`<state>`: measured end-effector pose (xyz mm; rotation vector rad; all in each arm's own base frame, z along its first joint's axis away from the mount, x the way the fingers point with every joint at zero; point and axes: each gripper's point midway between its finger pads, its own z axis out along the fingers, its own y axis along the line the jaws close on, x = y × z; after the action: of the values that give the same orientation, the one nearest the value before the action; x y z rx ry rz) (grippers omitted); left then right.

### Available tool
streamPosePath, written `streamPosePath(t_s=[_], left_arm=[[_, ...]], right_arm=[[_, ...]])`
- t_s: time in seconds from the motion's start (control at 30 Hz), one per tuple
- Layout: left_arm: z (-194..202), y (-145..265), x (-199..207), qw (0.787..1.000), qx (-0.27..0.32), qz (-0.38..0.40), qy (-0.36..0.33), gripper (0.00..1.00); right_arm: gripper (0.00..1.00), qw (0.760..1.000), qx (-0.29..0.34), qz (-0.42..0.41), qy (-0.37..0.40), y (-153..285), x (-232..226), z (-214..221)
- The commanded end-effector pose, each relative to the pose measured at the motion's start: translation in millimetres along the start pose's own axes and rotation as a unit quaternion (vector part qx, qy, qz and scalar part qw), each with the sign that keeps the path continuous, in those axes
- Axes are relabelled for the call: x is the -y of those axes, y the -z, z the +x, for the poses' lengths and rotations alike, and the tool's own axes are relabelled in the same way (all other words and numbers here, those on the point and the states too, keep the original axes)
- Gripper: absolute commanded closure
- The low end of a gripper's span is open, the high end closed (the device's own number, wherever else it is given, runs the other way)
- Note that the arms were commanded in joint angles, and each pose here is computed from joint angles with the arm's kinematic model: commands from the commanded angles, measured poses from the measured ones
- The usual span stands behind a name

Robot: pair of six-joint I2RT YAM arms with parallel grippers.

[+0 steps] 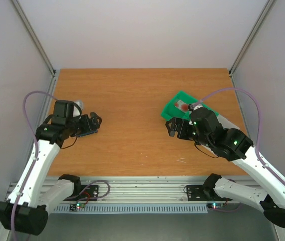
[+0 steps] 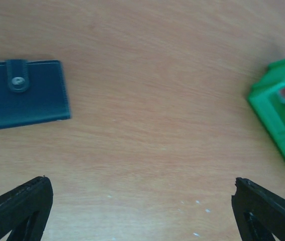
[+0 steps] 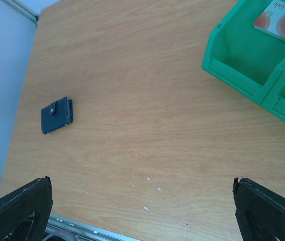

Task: Take the credit cards out of the card holder

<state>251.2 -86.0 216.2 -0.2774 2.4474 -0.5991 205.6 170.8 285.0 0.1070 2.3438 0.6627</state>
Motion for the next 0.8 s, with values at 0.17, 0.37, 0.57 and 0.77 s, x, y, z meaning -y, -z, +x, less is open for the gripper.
streamPosePath(t_s=[0.17, 0.37, 0.57, 0.77], left_arm=[[-40.3, -36.4, -92.0, 0.986, 0.016, -0.111, 0.124, 0.16], [-55.7, -59.8, -139.5, 0.965, 0.020, -0.120, 0.233, 0.30], [-53.7, -80.4, -170.4, 0.942, 0.036, -0.142, 0.302, 0.46], [-45.5, -96.1, -190.9, 0.931, 0.040, -0.162, 0.325, 0.52]], right_arm=[[0.01, 0.999, 0.016, -0.038, 0.019, 22.1, -10.5, -6.0], [0.02, 0.998, 0.018, -0.047, 0.026, 27.0, -10.8, -4.8], [0.02, 0.996, 0.026, -0.079, 0.017, 30.0, -15.4, -1.9], [0.02, 0.995, 0.039, -0.089, 0.018, 37.5, -15.7, -4.9]])
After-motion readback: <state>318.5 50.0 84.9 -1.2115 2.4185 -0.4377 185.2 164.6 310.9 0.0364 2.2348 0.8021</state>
